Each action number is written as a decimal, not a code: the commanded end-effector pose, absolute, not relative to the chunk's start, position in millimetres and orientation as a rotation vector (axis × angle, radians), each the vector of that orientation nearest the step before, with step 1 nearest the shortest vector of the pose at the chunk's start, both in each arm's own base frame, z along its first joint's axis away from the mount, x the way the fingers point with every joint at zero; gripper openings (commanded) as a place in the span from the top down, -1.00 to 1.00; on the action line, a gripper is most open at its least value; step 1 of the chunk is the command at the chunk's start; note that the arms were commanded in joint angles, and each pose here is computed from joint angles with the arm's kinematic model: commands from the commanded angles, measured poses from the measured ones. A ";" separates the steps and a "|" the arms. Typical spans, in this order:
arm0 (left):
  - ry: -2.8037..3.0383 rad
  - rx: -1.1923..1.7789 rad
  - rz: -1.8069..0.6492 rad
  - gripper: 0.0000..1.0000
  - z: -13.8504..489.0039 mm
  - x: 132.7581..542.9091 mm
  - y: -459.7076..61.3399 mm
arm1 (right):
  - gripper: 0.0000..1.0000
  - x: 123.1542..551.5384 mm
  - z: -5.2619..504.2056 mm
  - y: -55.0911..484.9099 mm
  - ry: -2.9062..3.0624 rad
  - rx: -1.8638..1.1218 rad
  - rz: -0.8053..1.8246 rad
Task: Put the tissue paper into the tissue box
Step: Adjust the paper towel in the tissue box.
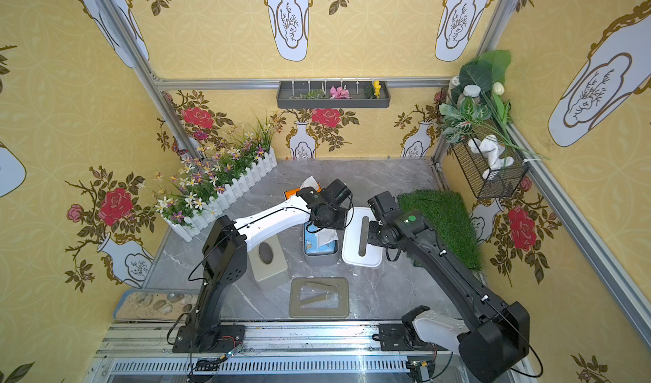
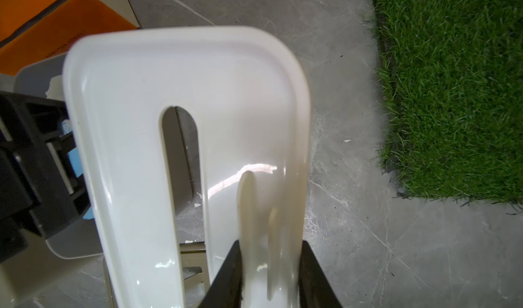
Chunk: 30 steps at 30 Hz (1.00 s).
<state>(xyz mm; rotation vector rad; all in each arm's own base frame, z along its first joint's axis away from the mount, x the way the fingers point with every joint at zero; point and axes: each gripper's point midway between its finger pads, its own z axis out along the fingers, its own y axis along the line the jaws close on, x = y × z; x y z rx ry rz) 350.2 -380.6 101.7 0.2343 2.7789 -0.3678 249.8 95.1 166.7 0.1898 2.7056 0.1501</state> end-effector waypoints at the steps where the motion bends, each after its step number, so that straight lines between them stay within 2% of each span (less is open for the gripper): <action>1: 2.765 0.268 -0.452 -0.17 97.4 352.2 -397.6 | 0.65 255.1 176.3 112.9 2.663 0.178 0.293; 11: 2.739 0.311 -0.465 -0.17 83.3 368.0 -415.0 | 0.65 253.2 174.3 111.8 2.671 0.190 0.286; 19: 2.784 0.299 -0.425 -0.17 66.9 357.2 -402.5 | 0.65 251.8 174.0 111.2 2.671 0.193 0.287; 30: 2.654 0.231 -0.466 -0.30 129.2 362.3 -387.8 | 0.65 254.8 180.7 122.5 2.650 0.154 0.337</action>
